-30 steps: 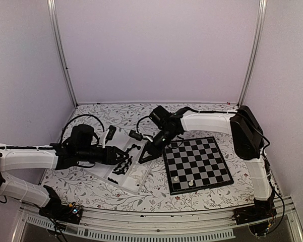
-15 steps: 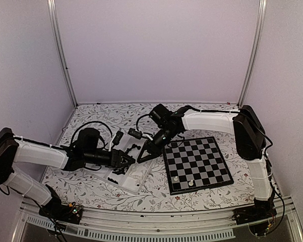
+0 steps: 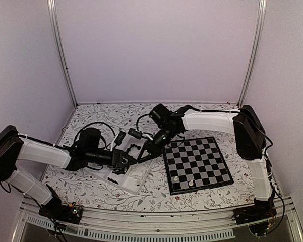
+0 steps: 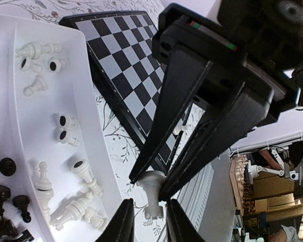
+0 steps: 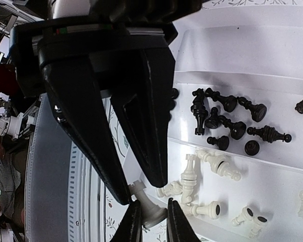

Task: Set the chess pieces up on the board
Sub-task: Place the chess piece on the chessboard.

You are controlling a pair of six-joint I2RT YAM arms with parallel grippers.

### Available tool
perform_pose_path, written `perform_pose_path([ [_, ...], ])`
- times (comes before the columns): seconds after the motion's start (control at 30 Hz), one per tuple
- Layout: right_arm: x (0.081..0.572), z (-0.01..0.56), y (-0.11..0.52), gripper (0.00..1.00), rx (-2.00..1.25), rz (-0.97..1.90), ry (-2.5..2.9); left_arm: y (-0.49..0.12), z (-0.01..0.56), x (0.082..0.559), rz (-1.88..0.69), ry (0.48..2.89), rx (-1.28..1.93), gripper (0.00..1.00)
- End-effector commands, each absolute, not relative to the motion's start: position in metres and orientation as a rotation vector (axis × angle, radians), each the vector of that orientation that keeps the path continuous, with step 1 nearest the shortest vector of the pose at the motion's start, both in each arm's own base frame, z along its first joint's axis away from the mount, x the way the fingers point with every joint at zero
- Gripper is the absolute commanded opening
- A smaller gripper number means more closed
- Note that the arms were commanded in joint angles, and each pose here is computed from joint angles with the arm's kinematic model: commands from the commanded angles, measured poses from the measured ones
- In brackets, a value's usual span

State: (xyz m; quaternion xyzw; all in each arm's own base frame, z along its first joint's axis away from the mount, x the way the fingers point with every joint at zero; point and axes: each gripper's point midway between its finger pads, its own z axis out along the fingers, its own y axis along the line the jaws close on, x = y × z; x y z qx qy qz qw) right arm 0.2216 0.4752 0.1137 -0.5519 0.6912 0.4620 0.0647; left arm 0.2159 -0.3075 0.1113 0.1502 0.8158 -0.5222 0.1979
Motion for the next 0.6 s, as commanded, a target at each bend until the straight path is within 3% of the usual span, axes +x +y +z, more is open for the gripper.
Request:
perform_pose_path([
  [0.0,0.218,0.136,0.475,0.14,-1.663,1.409,2.03,-0.313,0.125,0.224,-1.497,2.226,0.439,0.23],
  [0.13,0.218,0.137,0.474,0.16,-1.664,1.406,2.028,-0.316,0.127,0.225,-1.506,2.222,0.445,0.15],
  [0.33,0.229,0.142,0.454,0.46,-1.661,1.212,2.031,-0.324,0.129,0.23,-1.44,2.28,0.483,0.1],
  [0.43,0.248,0.159,0.422,0.54,-1.619,1.099,2.006,-0.33,0.129,0.233,-1.341,2.335,0.56,0.09],
  [0.57,0.28,0.174,0.361,0.58,-1.488,0.993,2.032,-0.339,0.123,0.234,-1.187,2.44,0.693,0.08],
])
